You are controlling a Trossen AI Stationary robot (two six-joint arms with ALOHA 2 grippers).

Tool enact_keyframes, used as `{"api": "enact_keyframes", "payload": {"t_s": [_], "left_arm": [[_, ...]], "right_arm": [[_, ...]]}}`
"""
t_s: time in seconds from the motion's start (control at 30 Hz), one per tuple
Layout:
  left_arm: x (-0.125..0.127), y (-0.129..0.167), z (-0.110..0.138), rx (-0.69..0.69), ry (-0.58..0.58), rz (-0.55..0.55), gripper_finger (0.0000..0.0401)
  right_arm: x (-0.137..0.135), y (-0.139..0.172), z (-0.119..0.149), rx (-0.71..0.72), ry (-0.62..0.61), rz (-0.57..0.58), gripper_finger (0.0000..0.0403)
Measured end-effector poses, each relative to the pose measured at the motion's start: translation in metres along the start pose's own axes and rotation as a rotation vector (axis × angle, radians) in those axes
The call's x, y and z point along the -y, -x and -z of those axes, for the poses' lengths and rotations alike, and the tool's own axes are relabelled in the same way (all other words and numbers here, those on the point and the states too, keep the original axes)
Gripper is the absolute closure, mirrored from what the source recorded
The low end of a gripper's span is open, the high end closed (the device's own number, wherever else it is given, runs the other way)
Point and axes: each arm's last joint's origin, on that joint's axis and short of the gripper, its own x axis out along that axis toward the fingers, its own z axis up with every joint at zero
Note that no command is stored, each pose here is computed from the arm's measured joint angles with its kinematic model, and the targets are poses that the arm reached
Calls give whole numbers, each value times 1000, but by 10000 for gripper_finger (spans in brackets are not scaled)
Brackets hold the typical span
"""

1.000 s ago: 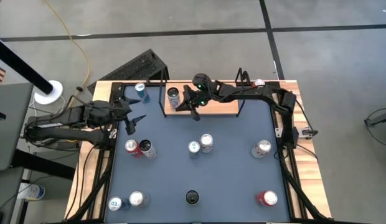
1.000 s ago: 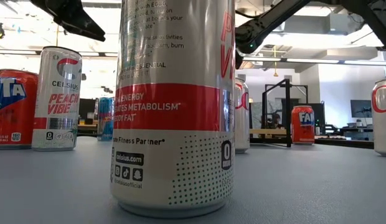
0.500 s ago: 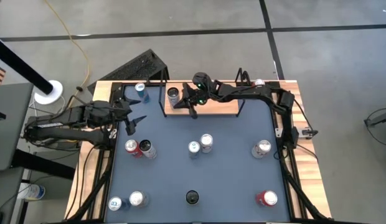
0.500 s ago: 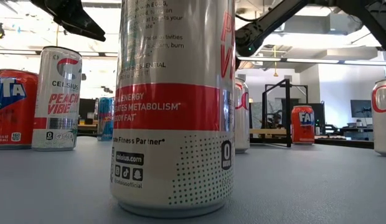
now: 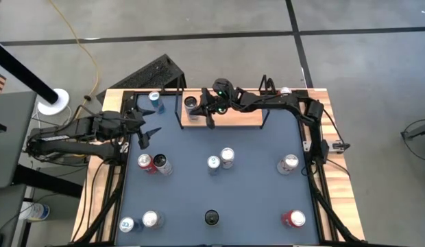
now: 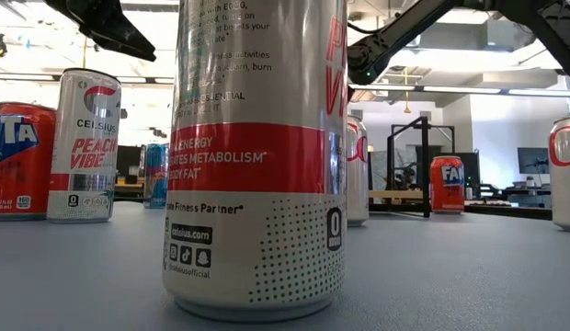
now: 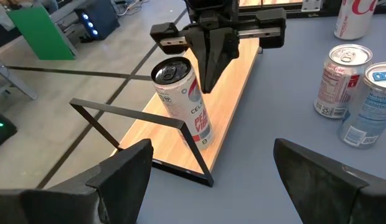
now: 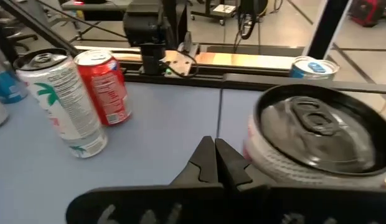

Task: Place canned beverage on shelf
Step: Put the top white soda can on the shelf

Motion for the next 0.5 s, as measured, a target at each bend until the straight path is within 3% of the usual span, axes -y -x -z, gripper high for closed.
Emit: {"api": "enact_keyframes", "payload": {"t_s": [0.5], "left_arm": [[0, 0, 0, -1, 11, 0, 79]], "right_arm": [[3, 1, -3, 26, 20, 71, 403]]}}
